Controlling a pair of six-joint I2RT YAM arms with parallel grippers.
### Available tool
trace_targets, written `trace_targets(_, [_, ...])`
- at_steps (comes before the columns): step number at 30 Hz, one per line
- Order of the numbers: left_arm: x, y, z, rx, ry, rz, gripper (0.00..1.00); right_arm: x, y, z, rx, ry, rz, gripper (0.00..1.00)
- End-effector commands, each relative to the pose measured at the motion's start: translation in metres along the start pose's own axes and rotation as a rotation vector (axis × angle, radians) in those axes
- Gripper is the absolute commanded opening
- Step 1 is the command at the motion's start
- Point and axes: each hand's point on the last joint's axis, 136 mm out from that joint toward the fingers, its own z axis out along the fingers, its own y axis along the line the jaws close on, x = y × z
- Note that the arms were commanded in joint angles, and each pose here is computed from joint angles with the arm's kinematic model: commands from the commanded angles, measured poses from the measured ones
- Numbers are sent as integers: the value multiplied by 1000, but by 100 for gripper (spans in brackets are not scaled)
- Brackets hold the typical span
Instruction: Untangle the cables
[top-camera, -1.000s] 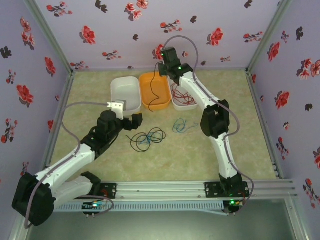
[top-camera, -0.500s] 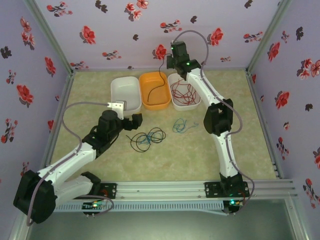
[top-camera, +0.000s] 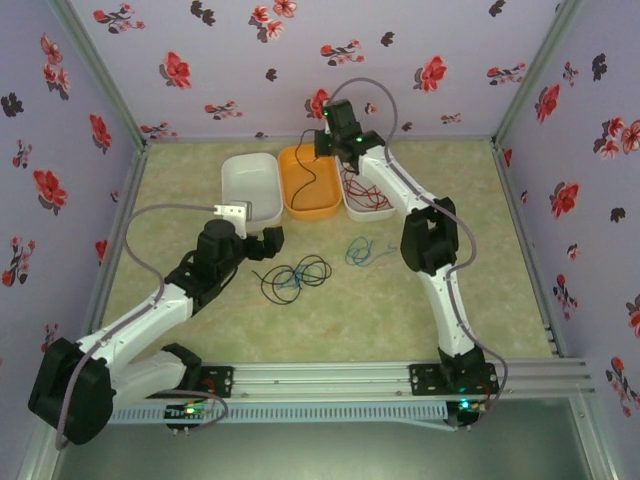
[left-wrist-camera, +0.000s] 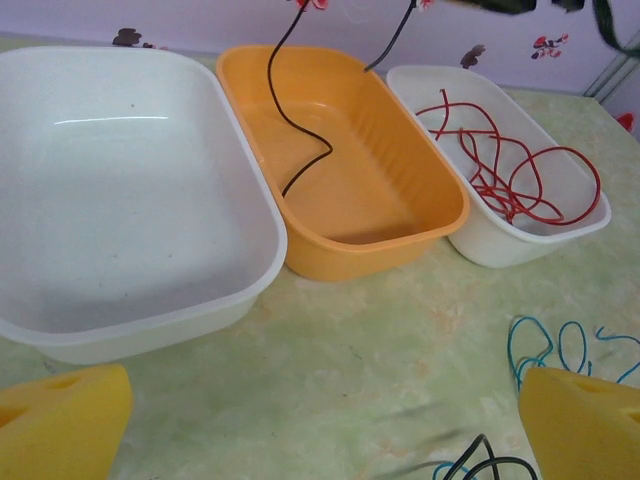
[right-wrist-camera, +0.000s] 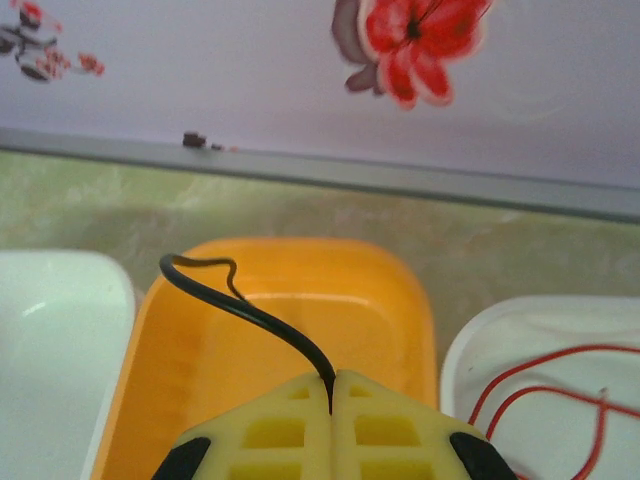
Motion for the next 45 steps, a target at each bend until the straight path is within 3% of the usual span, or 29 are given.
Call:
trace_targets(1, [-9, 2, 0, -12, -19, -22, 100, 21, 3, 5, -9, 58, 13, 0])
trace_targets(10, [-9, 4, 2, -18, -20, -35, 100, 84, 1, 20, 33, 234, -46, 0])
trace_targets(17, [-7, 5, 3, -21, -10, -42, 100, 110, -8, 20, 70, 331, -57, 1])
trace_targets(25, [-6, 4, 3, -18, -3, -45, 100, 124, -6, 6, 57, 423, -76, 13])
trace_targets(31, [-5, 4, 4, -21, 14, -53, 100, 113, 6, -11, 29, 409, -102, 33])
trace_targets(36, [-4, 4, 7, -29, 36, -59, 100, 99, 13, -30, 8, 377, -105, 40])
trace_targets(45, [0, 9, 15, -66, 87, -105, 100, 88, 18, -77, -31, 302, -21, 40])
